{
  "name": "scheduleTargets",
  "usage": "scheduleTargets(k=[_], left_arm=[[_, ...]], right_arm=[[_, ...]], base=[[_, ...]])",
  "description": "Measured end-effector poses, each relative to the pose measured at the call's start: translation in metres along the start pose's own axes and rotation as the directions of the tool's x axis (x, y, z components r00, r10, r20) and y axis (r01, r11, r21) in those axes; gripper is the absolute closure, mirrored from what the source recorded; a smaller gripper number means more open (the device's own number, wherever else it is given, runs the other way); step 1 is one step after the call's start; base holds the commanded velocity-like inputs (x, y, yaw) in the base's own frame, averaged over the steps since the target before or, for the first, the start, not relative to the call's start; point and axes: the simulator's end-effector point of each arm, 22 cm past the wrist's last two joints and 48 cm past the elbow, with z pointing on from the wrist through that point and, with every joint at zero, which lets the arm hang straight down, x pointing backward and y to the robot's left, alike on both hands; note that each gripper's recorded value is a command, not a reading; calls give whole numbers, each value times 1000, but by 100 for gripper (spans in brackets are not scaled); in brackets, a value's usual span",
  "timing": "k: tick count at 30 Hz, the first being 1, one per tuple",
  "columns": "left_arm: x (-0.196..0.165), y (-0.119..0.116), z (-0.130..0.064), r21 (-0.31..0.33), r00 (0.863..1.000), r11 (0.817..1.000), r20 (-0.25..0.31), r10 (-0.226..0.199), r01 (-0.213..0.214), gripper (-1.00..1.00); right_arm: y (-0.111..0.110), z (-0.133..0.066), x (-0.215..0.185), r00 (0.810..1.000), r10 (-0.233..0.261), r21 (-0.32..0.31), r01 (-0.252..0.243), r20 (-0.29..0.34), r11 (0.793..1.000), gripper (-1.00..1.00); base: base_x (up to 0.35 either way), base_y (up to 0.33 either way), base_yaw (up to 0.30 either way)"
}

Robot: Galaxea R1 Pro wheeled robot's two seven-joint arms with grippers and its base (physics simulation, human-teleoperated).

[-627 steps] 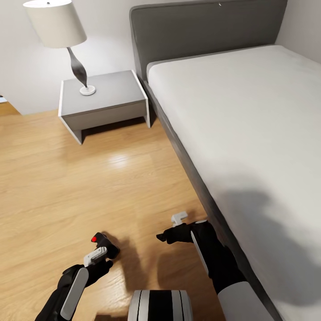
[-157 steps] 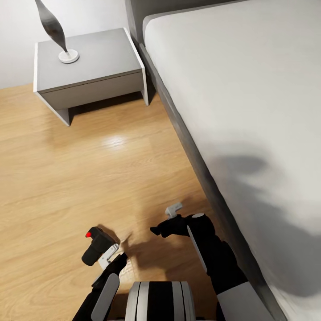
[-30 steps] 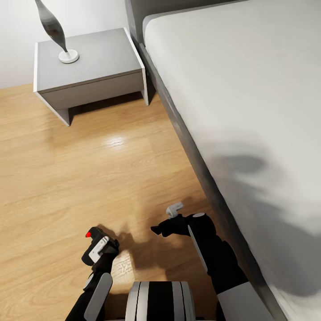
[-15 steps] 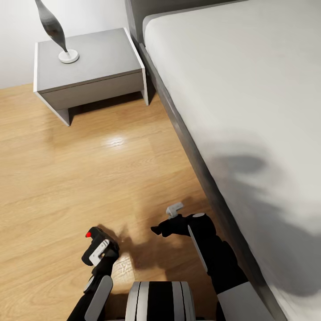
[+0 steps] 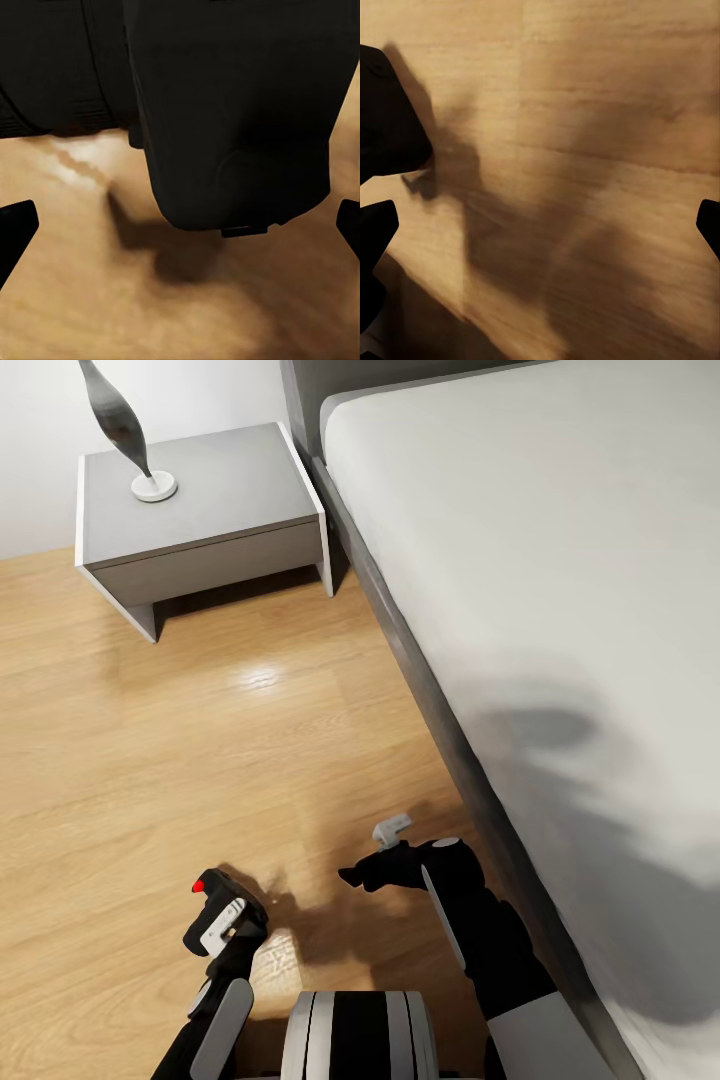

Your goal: Attach the digital camera to the camera tripod in the bedroom.

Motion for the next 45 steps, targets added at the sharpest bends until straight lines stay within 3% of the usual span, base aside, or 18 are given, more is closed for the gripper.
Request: scheduleTargets(k=[45], left_arm=[[2, -3, -1, 3, 1000, 1000, -3, -8, 8, -100]], right_arm=[[0, 0, -1, 1000, 0, -2, 0, 6, 1000, -100]], base=[[19, 0, 0]])
